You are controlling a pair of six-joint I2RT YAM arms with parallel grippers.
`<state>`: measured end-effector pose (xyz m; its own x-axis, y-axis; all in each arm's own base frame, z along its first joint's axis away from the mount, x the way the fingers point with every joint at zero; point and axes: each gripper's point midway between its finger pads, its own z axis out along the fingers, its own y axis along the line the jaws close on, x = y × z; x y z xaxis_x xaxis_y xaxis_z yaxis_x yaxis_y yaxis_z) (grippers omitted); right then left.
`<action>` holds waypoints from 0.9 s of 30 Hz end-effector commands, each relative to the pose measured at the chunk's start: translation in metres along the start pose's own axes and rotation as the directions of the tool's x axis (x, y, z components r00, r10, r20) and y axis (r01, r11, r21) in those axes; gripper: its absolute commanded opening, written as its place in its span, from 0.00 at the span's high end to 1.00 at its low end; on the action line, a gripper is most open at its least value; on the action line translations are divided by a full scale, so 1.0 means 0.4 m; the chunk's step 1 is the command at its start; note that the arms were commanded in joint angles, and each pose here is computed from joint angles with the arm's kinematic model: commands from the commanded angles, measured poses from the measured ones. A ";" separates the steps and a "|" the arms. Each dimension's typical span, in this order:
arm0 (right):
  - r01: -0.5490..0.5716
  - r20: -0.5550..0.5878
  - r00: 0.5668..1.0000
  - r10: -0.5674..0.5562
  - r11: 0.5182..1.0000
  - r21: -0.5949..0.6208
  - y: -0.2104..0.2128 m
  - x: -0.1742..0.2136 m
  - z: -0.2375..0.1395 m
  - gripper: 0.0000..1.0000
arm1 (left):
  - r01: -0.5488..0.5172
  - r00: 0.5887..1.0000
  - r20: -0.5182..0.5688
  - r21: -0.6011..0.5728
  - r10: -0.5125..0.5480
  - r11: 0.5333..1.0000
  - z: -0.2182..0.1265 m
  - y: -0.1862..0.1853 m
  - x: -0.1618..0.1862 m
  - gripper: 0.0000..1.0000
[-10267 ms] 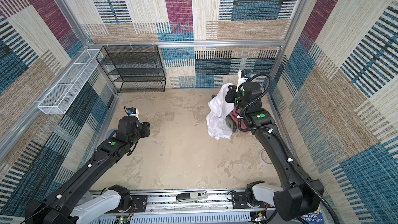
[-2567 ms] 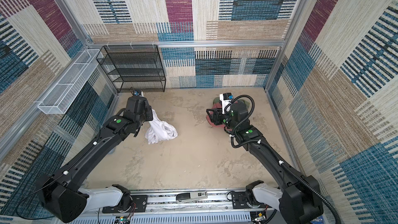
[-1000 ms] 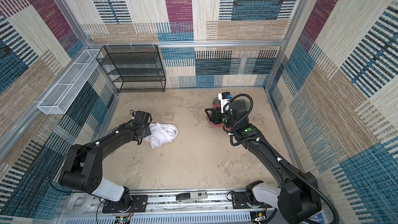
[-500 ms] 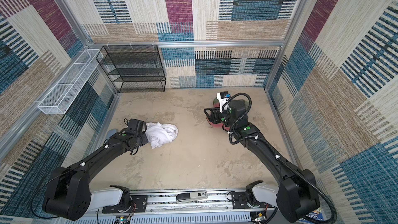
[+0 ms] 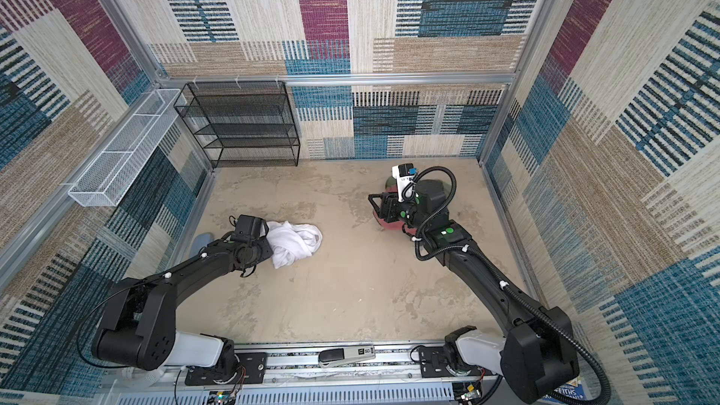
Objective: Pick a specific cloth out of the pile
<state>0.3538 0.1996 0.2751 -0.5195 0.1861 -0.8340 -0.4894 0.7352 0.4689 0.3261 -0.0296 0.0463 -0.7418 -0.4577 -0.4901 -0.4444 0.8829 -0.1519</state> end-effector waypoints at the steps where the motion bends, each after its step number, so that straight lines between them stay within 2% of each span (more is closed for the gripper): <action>1: 0.000 0.013 1.000 0.000 1.000 -0.004 0.003 -0.003 -0.004 0.45 | 0.011 1.000 0.002 0.017 -0.011 1.000 0.013 -0.004 -0.008 0.73; 8: -0.006 0.008 1.000 0.006 1.000 -0.006 0.004 -0.007 0.002 0.45 | 0.032 0.999 -0.010 0.040 -0.031 0.999 0.039 0.011 -0.002 0.74; 15: -0.006 0.003 1.000 0.006 1.000 0.002 0.001 -0.006 0.002 0.45 | 0.033 0.999 0.001 0.099 -0.033 0.995 0.037 -0.015 -0.011 0.67; 19: -0.016 0.006 1.000 0.016 1.000 0.002 0.000 -0.005 0.002 0.45 | 0.033 0.999 0.008 0.136 -0.035 0.990 0.030 -0.030 -0.016 0.67; 27: -0.017 0.004 1.000 0.017 1.000 -0.005 0.005 -0.007 0.000 0.45 | 0.023 1.000 0.008 0.107 -0.024 0.994 0.048 -0.023 -0.017 0.70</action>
<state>0.3543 0.1997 0.2717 -0.5335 0.1889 -0.8244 -0.4792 0.7357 0.4787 0.3400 -0.0321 0.0332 -0.7254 -0.4941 -0.4792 -0.4219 0.8693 -0.2577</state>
